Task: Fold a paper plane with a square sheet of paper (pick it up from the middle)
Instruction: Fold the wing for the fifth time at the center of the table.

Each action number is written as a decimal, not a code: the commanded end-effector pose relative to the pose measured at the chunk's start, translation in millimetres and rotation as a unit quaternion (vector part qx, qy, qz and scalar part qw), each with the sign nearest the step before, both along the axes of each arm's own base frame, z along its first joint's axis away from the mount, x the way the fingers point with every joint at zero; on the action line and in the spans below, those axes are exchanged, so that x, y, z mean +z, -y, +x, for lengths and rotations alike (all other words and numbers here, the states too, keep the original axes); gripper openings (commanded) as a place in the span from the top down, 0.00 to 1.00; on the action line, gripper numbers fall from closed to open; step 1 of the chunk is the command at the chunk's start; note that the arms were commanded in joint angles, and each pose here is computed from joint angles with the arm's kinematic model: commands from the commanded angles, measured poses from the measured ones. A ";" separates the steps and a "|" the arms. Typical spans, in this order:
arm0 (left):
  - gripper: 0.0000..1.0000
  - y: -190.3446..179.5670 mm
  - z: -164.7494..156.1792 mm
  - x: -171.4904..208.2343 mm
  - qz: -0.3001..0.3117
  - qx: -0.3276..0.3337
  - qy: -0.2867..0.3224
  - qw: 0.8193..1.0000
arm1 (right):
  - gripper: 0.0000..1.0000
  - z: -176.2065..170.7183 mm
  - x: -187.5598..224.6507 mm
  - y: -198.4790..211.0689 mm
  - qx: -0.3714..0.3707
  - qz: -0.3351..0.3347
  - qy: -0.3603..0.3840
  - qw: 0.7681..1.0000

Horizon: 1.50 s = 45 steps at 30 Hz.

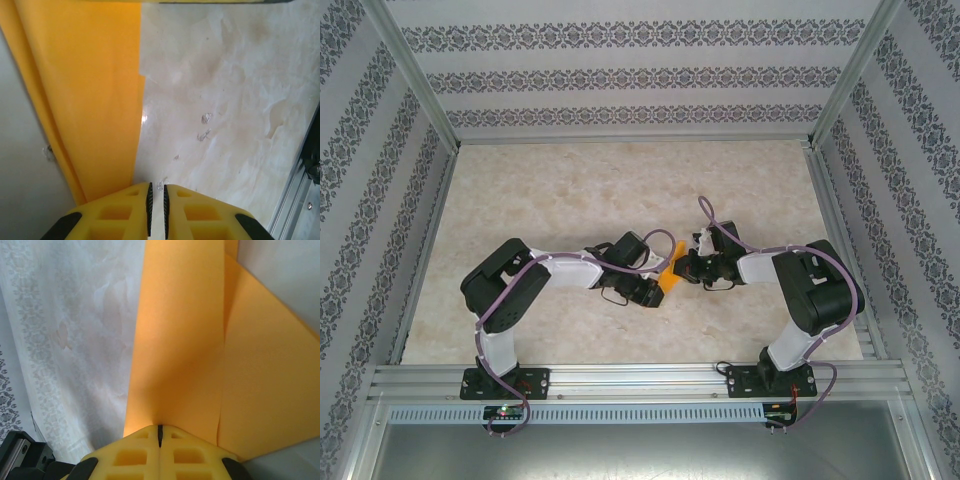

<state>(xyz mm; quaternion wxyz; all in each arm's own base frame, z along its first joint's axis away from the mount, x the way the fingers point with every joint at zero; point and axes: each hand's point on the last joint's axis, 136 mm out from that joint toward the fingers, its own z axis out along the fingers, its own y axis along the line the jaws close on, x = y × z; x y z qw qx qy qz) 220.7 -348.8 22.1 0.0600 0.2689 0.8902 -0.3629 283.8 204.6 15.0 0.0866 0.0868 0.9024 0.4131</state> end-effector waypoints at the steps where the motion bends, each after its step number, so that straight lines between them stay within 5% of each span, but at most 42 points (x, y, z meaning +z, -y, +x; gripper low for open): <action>1: 0.82 -17.8 -23.9 -9.2 0.024 -0.017 -0.030 0.999 | 1.00 -18.0 -31.3 16.9 -0.002 -0.059 -0.040 0.998; 22: 0.84 -54.1 -37.0 -6.5 0.039 -0.003 -0.037 0.999 | 1.00 -21.5 -37.7 20.6 0.005 -0.073 -0.047 0.996; 33: 0.84 -15.1 -2.5 63.2 -0.069 0.020 0.024 0.997 | 1.00 -20.2 -36.2 14.3 0.010 -0.070 -0.043 0.997; 45: 0.84 17.6 25.0 40.4 -0.080 0.003 0.014 0.997 | 1.00 -18.7 -33.7 8.2 0.011 -0.061 -0.039 0.997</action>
